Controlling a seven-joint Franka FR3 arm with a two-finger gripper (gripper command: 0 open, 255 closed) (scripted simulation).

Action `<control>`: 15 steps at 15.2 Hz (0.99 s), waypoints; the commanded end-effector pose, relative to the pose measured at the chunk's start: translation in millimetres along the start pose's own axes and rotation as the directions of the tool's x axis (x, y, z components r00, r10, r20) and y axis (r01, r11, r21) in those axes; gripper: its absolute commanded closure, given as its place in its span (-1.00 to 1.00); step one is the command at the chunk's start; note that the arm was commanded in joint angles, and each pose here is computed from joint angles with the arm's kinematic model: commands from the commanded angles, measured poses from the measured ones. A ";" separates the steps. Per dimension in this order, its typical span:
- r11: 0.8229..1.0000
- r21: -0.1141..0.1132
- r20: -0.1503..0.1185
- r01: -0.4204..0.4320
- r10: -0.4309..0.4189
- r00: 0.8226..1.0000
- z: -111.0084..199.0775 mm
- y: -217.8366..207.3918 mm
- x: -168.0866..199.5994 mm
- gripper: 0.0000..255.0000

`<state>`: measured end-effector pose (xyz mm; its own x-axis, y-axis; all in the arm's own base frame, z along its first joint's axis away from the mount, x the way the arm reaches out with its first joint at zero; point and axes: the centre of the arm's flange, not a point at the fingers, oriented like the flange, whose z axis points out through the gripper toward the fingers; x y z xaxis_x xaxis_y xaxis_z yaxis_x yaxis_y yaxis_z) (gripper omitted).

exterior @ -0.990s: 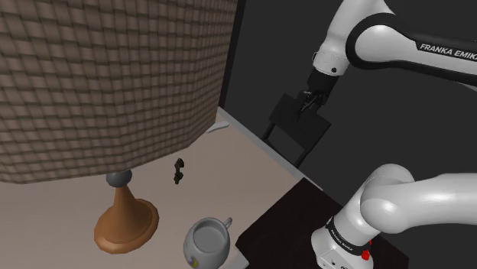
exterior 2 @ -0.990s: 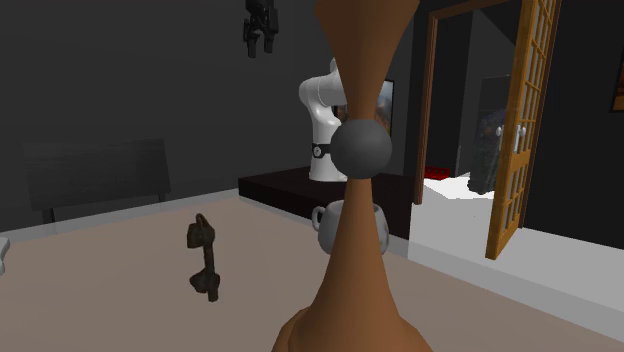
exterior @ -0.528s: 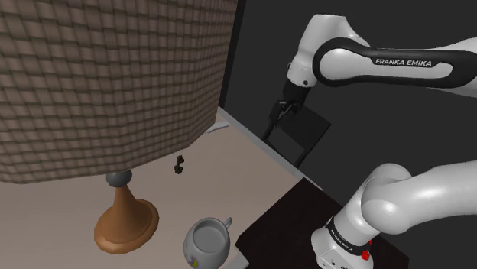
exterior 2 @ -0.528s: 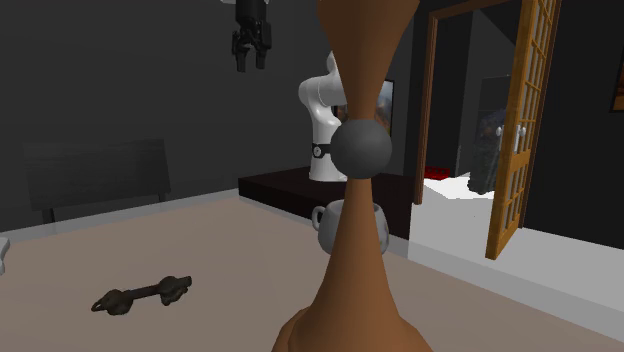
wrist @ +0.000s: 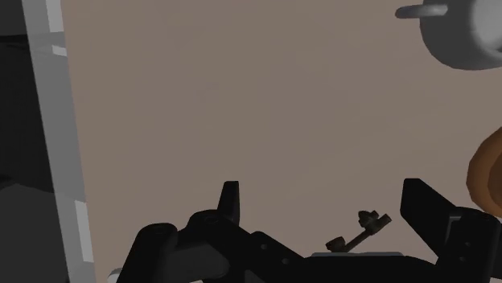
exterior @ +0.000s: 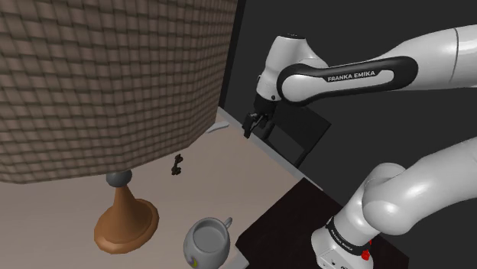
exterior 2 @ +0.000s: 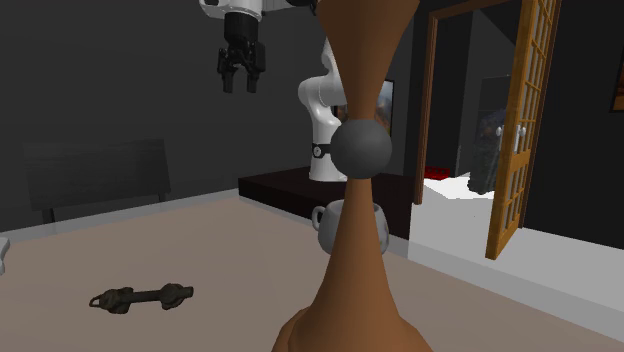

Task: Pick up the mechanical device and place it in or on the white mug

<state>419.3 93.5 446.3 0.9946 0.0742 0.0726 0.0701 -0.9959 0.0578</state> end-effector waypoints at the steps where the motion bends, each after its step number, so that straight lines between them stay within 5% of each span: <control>1: 1.000 0.000 -0.010 0.028 -0.028 1.000 17.1 -13.7 17.0 -1.00; 15: 0.976 -0.014 -0.069 0.218 -0.219 0.973 131.4 -111.8 114.6 -1.00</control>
<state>529.0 198.4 327.3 0.9522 0.2799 0.1227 0.2710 -0.9589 0.0839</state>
